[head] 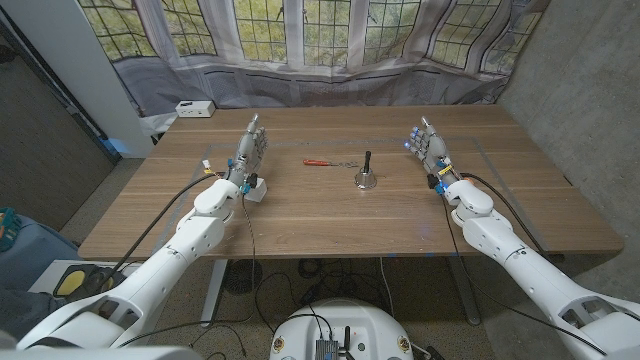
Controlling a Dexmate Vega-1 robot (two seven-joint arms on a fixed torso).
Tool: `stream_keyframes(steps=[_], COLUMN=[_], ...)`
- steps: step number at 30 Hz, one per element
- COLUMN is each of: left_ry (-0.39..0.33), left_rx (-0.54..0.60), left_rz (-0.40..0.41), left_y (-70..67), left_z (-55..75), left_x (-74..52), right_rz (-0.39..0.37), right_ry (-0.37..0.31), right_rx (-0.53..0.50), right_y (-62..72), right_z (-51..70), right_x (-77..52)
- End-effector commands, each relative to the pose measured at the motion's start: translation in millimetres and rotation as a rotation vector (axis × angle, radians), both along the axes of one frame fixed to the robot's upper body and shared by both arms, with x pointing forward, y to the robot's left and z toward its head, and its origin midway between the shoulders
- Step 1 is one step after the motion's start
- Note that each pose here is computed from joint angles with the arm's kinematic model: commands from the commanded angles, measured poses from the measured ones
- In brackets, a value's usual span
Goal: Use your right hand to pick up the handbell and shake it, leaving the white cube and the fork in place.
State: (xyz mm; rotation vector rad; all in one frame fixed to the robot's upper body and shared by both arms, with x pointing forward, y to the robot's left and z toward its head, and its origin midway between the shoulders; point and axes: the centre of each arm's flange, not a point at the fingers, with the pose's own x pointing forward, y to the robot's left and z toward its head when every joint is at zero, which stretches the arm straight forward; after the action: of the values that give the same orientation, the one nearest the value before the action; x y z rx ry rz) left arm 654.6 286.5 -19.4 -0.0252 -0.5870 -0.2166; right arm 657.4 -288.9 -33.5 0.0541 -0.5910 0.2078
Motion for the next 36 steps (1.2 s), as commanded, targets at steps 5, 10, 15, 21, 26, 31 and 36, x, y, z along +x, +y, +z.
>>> stream_keyframes(steps=[5, 10, 15, 21, 26, 31, 36], left_ry=[-0.009, -0.019, -0.036, -0.043, -0.041, -0.043, -0.041], left_rx=[0.038, 0.025, 0.002, 0.004, 0.017, 0.036, 0.05], left_rz=[-0.01, -0.009, 0.002, 0.018, 0.024, 0.012, 0.007], left_y=[-6.9, -5.7, -2.9, -1.1, -4.5, -12.8, -21.1], left_z=[4.9, 2.3, 1.2, 1.5, 2.5, 4.0, 2.0], left_x=[-10.3, -17.2, -23.5, -26.6, -25.3, -23.4, -26.5], right_rz=[-0.018, -0.051, -0.047, -0.029, -0.031, -0.001, 0.001], right_ry=[-0.038, -0.06, -0.091, -0.132, -0.16, -0.18, -0.207], right_rx=[0.006, -0.014, -0.019, -0.013, -0.007, -0.019, -0.025], right_y=[1.8, 3.6, 7.2, 11.0, 10.2, 8.7, 7.3], right_z=[-13.7, -11.5, -9.3, -4.9, -3.0, -1.2, -1.8], right_x=[-13.3, -25.6, -33.7, -41.9, -46.5, -48.3, -52.3])
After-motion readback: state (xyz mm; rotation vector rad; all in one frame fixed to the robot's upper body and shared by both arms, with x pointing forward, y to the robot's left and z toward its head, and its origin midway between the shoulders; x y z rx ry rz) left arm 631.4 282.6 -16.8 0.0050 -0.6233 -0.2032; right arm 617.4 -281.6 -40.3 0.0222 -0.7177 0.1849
